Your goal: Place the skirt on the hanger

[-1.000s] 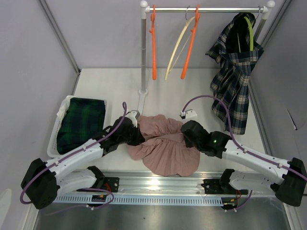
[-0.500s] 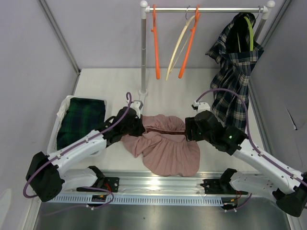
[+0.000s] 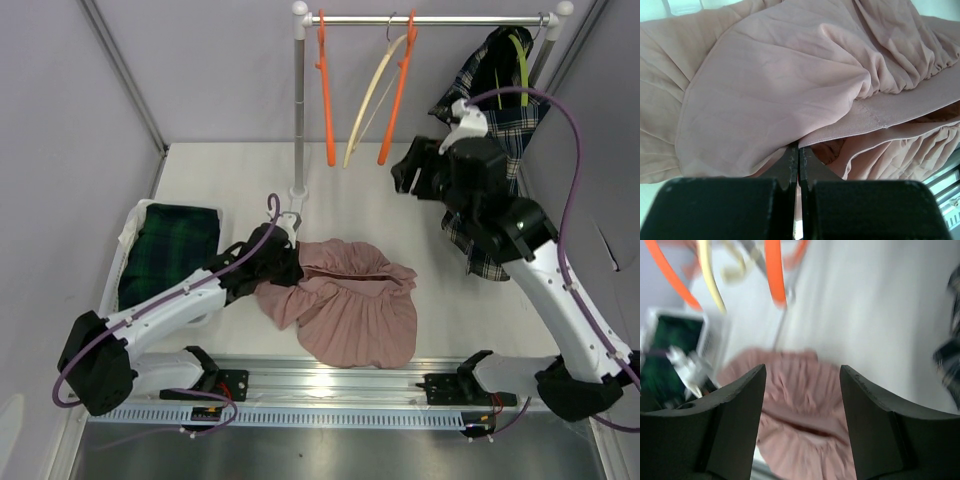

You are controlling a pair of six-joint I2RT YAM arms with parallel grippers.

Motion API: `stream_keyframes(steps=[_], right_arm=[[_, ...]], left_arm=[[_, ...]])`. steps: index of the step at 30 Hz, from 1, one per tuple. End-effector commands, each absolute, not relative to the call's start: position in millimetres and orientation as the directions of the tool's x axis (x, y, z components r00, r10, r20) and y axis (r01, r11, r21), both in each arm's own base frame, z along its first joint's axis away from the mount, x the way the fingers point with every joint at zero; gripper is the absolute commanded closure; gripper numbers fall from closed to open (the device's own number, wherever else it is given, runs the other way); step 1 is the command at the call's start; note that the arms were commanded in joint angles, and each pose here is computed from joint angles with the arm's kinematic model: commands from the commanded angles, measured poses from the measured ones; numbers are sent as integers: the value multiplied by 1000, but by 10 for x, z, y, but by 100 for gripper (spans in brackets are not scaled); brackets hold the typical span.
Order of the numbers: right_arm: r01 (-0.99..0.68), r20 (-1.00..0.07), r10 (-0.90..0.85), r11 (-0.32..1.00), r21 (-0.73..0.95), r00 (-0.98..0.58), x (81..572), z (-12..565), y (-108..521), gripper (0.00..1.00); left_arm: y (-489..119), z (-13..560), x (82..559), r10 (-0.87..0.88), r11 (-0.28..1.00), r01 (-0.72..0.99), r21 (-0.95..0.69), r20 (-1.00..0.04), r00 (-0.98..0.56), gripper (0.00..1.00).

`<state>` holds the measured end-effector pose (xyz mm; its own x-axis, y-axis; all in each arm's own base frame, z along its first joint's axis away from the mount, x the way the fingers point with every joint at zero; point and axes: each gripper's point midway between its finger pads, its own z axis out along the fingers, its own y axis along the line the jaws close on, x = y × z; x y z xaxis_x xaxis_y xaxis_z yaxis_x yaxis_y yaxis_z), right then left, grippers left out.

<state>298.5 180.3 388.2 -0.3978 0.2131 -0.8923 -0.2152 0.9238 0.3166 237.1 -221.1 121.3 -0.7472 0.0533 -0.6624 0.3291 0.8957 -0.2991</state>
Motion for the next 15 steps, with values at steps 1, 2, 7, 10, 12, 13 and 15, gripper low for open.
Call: stream_keyframes(steps=[1, 2, 7, 10, 12, 13, 15], right_arm=[[-228, -926, 259, 918, 325, -276, 3330, 4417, 1787, 33], [-219, -932, 265, 922, 319, -247, 3412, 4509, 1763, 33], [-175, -943, 296, 931, 321, -154, 3826, 4787, 1658, 30], [-168, -944, 308, 931, 325, -119, 4026, 4904, 1622, 28], [-180, -946, 312, 929, 324, -94, 4088, 5027, 1631, 28], [-171, -947, 304, 933, 318, -103, 4181, 4978, 1657, 28], [-183, -949, 304, 932, 314, -81, 4235, 5085, 1683, 28]], left_arm=[[-2317, 1337, 2422, 62, 881, 361, -307, -682, -729, 100], [-2323, 1332, 2417, 64, 880, 363, -307, -680, -730, 100], [-2305, 1308, 2417, 71, 884, 361, -297, -678, -732, 100], [-2312, 1292, 2414, 76, 883, 365, -295, -677, -732, 100], [-2321, 1266, 2404, 81, 881, 368, -297, -673, -736, 100], [-2323, 1261, 2403, 82, 881, 368, -297, -670, -737, 100], [-2331, 1261, 2410, 87, 880, 372, -294, -671, -736, 100]])
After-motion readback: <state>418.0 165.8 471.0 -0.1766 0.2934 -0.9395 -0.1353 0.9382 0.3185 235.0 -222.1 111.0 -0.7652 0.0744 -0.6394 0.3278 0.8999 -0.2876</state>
